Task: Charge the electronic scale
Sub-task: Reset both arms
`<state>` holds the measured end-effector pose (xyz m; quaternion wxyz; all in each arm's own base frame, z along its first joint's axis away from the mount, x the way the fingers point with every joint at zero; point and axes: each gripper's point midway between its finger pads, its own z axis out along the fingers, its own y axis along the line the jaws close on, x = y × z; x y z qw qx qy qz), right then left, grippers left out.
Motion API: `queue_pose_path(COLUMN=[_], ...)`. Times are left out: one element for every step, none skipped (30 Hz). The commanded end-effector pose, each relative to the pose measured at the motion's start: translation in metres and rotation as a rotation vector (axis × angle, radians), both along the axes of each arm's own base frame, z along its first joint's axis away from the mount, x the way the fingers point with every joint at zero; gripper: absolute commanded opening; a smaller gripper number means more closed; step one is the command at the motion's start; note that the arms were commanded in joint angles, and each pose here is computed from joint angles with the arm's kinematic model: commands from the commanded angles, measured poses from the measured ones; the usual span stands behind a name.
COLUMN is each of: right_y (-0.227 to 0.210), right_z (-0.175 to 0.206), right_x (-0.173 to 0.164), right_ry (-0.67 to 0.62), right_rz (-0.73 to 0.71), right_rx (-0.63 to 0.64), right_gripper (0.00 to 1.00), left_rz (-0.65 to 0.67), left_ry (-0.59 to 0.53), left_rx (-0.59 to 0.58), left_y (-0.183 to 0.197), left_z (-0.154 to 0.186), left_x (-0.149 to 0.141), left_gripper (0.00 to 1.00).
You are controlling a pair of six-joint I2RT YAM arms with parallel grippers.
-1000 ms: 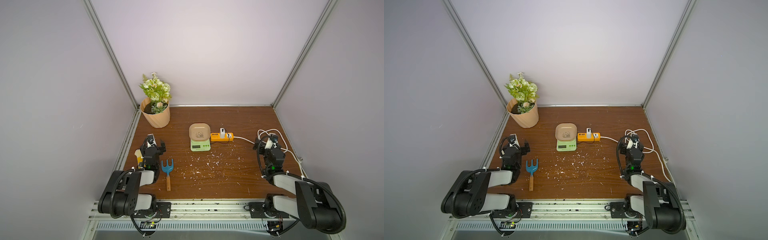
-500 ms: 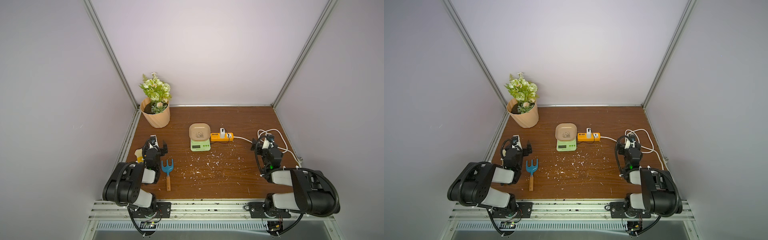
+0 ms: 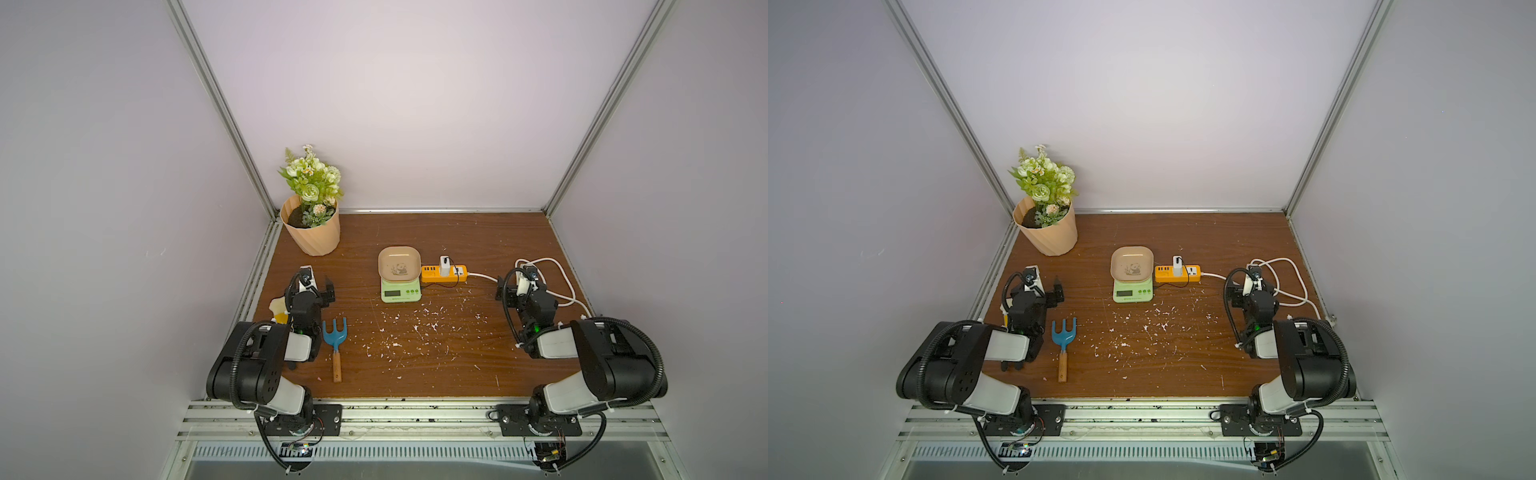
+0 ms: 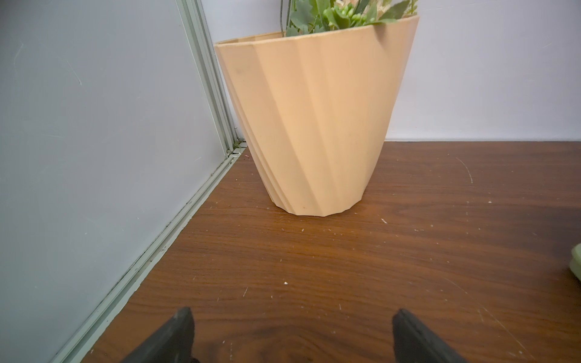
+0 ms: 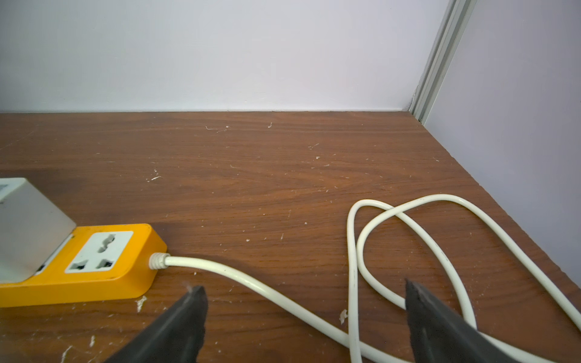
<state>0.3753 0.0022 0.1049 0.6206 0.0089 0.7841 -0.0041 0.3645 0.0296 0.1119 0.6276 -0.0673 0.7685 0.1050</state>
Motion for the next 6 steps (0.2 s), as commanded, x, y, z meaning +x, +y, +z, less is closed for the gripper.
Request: queue_pose_path(right_y=[0.0036,0.0037,0.0039,0.0039,0.0035,0.0034], right_z=[0.0204,0.0210,0.0202,0.0202,0.0197,0.0199], right_x=[0.0048,0.0048,0.0047,0.0046,0.0045,0.0045], right_ry=[-0.077,-0.079,-0.076,-0.077,-0.075,-0.075], right_rz=[0.023,0.022,0.024,0.023,0.023,0.022], right_rx=[-0.029,-0.029,-0.028,-0.029,-0.029,-0.029], right_gripper=[1.00,0.99,1.00,1.00,1.00,1.00], left_rz=[0.028,0.029,0.029,0.028,0.028,0.028], left_ry=[-0.027,-0.026,-0.027,-0.027,-0.029,-0.030], left_rx=[-0.002,-0.003,-0.003,-0.003,-0.004,-0.003], left_y=[0.0071,0.0072,0.0071,0.0071,0.0071,0.0071], left_z=[0.0073,0.0069,0.0075,0.0071,0.0081,0.0081], left_x=[0.0032,0.0031,0.0034,0.0028,0.0030,0.0020], left_gripper=[0.99,0.99,0.99,0.99,0.99,0.99])
